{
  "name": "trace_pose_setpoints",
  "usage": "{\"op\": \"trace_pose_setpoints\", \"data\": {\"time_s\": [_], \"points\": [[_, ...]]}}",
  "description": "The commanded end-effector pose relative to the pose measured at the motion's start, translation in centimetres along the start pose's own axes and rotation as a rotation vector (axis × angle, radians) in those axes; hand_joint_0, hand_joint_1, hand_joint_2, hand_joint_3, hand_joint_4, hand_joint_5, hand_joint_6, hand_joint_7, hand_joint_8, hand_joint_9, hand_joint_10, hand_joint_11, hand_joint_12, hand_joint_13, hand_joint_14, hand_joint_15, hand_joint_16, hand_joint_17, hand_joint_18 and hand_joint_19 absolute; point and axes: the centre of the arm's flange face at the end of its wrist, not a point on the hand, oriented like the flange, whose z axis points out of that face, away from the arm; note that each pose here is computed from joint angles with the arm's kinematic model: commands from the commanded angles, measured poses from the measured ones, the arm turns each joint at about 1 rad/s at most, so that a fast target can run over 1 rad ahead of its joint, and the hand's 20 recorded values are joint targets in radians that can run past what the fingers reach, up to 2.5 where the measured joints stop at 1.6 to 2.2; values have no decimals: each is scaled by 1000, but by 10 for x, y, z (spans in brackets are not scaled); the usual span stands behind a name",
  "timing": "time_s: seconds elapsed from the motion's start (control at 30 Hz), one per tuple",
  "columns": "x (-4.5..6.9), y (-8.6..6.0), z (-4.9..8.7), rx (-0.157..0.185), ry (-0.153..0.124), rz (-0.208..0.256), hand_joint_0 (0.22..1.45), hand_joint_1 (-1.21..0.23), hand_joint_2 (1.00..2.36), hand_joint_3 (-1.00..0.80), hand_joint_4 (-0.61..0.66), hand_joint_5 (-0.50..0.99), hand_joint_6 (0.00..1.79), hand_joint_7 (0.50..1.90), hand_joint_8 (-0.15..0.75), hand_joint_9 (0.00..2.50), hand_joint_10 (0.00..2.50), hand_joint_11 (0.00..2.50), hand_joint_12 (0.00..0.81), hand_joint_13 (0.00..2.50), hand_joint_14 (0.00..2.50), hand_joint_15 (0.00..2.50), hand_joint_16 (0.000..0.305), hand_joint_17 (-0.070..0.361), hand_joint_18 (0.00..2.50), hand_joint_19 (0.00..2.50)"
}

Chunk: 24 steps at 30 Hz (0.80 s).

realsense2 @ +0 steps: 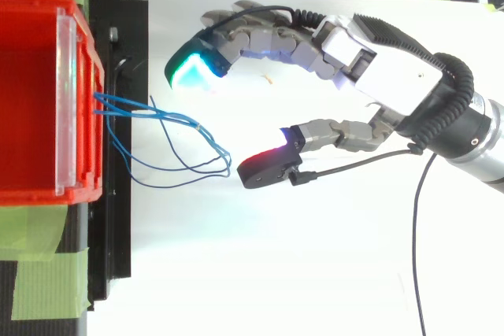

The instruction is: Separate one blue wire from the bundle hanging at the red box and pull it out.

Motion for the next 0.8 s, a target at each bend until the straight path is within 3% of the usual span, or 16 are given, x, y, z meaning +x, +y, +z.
{"op": "trace_pose_setpoints", "data": {"time_s": [0.0, 0.17, 0.4, 0.77], "points": [[-1, 1, 1, -5, -13, 10, 504, -586, 1000, -500, 319, -176, 502, 807, 286, 502, 4, 143, 356, 277, 5, 142, 58, 130, 74, 171], [-2, 10, 12, -11, -33, 23, 525, -625, 1000, -500, 317, -166, 503, 923, 281, 500, 4, 145, 349, 277, 4, 136, 57, 127, 91, 174], [-4, 12, 15, -6, -43, 25, 547, -686, 1000, -500, 275, -154, 503, 1096, 275, 500, 5, 182, 344, 288, 5, 146, 55, 124, 110, 178], [-3, 13, 15, -9, -45, 24, 552, -703, 1000, -500, 274, -150, 503, 1102, 273, 501, 7, 181, 343, 298, 5, 156, 54, 121, 124, 196]]}}
